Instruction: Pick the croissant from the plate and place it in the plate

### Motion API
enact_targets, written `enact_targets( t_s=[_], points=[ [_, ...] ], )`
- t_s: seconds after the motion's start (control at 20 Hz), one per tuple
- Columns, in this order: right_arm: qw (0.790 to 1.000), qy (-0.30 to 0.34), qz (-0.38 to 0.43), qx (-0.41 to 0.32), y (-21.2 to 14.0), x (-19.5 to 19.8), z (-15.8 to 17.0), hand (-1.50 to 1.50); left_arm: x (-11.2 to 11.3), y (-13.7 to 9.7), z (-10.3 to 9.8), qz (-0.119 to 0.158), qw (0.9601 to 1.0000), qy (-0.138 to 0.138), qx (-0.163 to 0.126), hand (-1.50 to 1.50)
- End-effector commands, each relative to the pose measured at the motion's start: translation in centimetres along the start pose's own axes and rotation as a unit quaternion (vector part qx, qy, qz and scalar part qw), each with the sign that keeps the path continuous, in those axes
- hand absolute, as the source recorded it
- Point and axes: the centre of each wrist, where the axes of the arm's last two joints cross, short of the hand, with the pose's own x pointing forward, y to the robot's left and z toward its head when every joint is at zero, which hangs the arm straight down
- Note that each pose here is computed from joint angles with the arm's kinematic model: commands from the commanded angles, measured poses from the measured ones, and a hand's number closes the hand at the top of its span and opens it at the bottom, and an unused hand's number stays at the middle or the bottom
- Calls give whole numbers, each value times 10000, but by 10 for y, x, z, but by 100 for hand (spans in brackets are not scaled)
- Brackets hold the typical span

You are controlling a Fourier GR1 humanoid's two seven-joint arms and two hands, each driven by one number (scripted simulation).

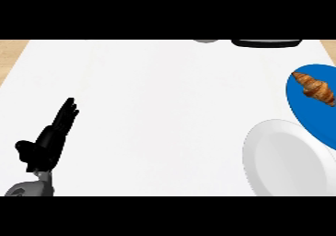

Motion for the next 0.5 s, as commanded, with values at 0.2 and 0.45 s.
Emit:
enact_targets(
  t_s=[0.2,0.45],
  points=[
    [9992,-116,245,297,-40,-3,27,-150,3,-7,-4,-9,10000,-3,10,0],
    [9989,-154,312,320,-41,-24,49,-150,-3,-3,-2,11,10000,14,-2,0]
  ],
)
